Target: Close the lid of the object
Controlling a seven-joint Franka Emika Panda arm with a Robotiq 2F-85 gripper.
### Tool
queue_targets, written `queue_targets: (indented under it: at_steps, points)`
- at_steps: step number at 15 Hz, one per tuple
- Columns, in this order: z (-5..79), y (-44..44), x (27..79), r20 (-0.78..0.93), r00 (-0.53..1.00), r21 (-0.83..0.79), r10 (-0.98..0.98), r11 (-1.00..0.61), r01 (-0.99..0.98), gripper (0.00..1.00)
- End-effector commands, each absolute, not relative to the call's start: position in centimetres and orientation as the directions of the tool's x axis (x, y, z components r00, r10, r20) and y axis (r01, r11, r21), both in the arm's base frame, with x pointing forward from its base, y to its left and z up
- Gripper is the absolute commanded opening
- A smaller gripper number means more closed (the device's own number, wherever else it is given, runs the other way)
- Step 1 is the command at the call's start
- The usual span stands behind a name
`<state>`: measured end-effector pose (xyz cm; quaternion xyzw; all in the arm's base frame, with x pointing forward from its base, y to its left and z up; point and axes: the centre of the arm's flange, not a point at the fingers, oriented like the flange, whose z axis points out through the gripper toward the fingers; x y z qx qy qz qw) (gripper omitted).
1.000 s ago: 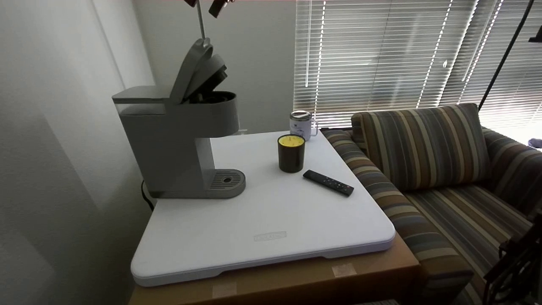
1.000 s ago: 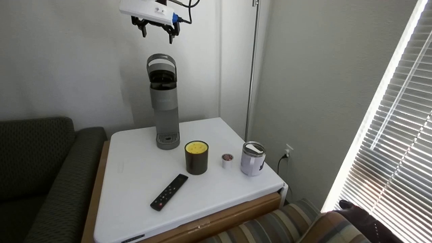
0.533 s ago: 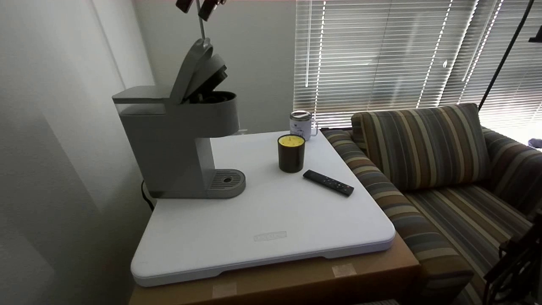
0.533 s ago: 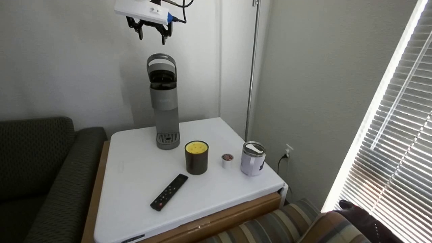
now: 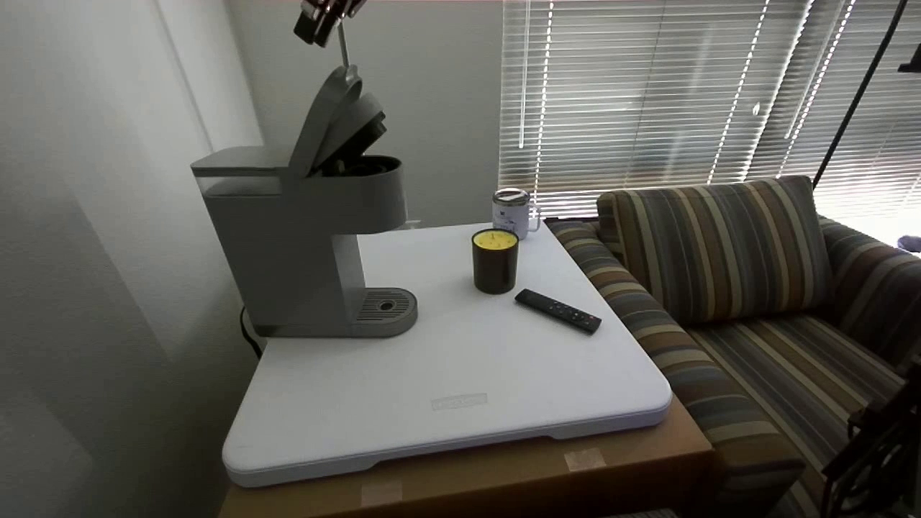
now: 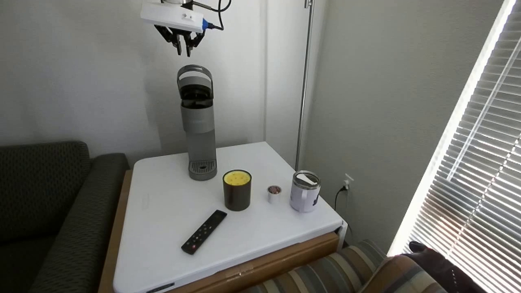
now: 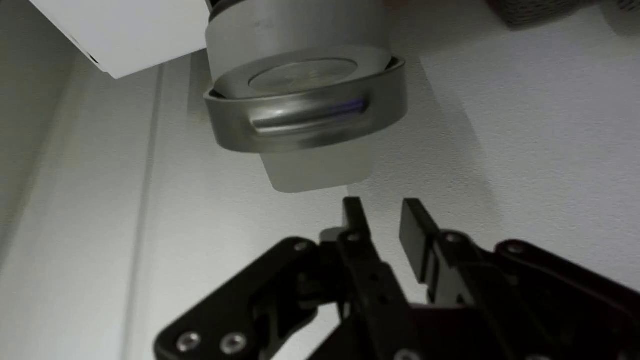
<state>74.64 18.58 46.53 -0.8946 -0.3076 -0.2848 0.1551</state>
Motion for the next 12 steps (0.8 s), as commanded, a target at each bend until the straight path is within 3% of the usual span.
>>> queue_targets:
  at_steps: [1, 12]
  points:
    - [45.8, 19.2, 76.6, 0.599, 0.645, -0.074, 0.475, -0.769, 0.634, 0.00]
    - [44.7, 18.8, 76.2, 0.460, 0.708, 0.058, 0.536, -0.814, 0.578, 0.00]
